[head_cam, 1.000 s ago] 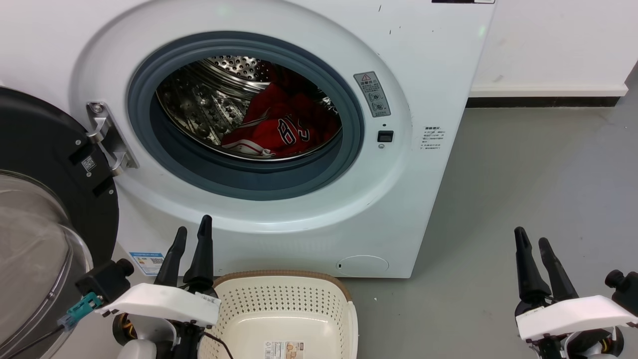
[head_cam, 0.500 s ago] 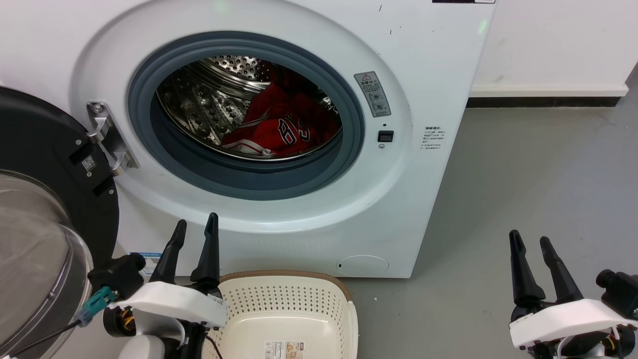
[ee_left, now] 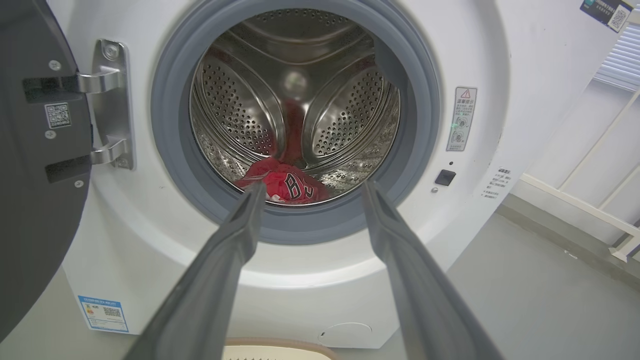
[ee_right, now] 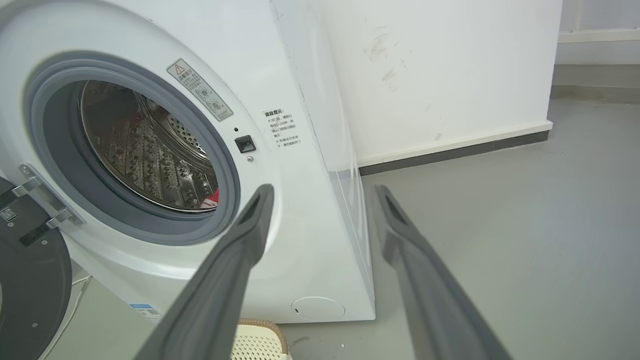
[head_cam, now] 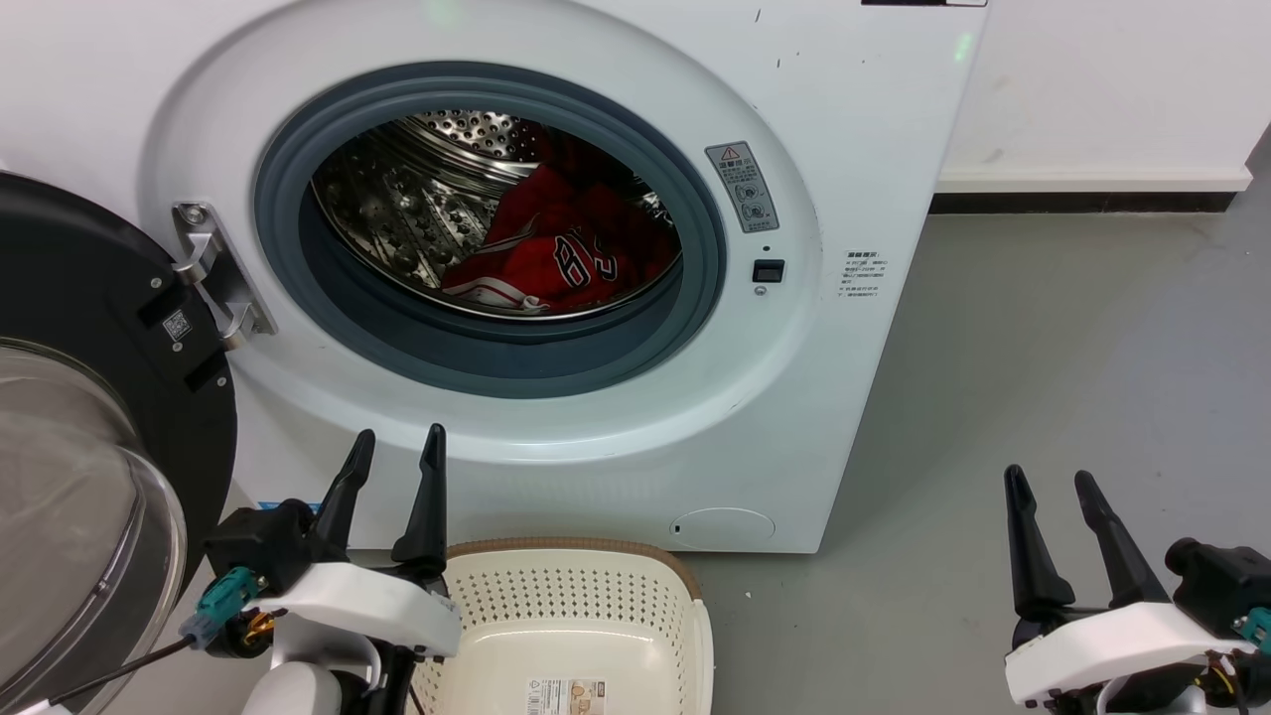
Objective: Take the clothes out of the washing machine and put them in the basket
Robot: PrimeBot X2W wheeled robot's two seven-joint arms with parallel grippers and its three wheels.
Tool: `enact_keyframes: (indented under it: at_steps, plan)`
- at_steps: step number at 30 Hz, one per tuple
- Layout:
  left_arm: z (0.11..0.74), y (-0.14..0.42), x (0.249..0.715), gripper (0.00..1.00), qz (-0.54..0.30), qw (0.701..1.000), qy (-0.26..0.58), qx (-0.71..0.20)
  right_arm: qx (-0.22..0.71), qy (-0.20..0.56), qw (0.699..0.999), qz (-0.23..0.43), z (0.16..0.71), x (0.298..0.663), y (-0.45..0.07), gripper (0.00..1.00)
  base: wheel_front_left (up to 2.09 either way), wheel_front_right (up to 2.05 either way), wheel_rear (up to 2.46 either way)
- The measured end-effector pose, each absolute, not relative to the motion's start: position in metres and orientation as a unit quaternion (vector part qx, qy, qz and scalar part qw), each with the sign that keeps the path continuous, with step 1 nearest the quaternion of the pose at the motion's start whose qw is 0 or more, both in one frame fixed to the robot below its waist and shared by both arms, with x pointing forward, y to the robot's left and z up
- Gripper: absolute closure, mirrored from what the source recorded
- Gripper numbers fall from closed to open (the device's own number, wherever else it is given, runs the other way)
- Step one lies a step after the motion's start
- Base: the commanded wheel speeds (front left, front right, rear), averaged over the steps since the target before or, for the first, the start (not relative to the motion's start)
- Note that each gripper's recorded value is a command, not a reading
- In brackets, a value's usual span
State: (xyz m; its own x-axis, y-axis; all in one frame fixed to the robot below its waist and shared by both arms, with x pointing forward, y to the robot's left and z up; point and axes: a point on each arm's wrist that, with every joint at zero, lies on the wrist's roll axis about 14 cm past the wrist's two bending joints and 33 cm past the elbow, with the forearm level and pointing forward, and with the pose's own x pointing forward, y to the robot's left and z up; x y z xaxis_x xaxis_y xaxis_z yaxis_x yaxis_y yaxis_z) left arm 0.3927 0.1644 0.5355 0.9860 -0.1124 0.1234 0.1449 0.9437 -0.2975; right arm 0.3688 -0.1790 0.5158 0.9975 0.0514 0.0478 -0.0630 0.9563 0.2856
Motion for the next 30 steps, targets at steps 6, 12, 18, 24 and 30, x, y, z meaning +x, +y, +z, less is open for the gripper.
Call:
enact_keyframes:
  at_steps: [6,12,18,24,30]
  plan:
    - [0.5345,0.1642,0.3922,0.0,-0.068,0.988,-0.055,-0.124,0.117,-0.022,0.992,0.032,0.5162,0.3684,-0.1778,0.0,0.0,0.0,0.0]
    - [0.5337,0.1632,0.3916,0.0,-0.072,0.991,-0.057,-0.096,0.093,-0.02,0.995,0.035,0.5138,0.3666,-0.1763,0.0,0.0,0.0,0.0]
    - [0.532,0.163,0.3911,0.0,-0.072,0.993,-0.059,-0.067,0.066,-0.022,0.997,0.04,0.514,0.3667,-0.1743,0.0,0.0,0.0,0.0]
    - [0.5321,0.1628,0.3909,0.0,-0.073,0.994,-0.062,-0.044,0.042,-0.024,0.998,0.044,0.5146,0.3666,-0.1728,0.0,0.0,0.0,0.0]
    - [0.533,0.1636,0.3907,0.0,-0.072,0.995,-0.067,-0.024,0.021,-0.025,0.998,0.047,0.5143,0.3662,-0.1713,0.0,0.0,0.0,0.0]
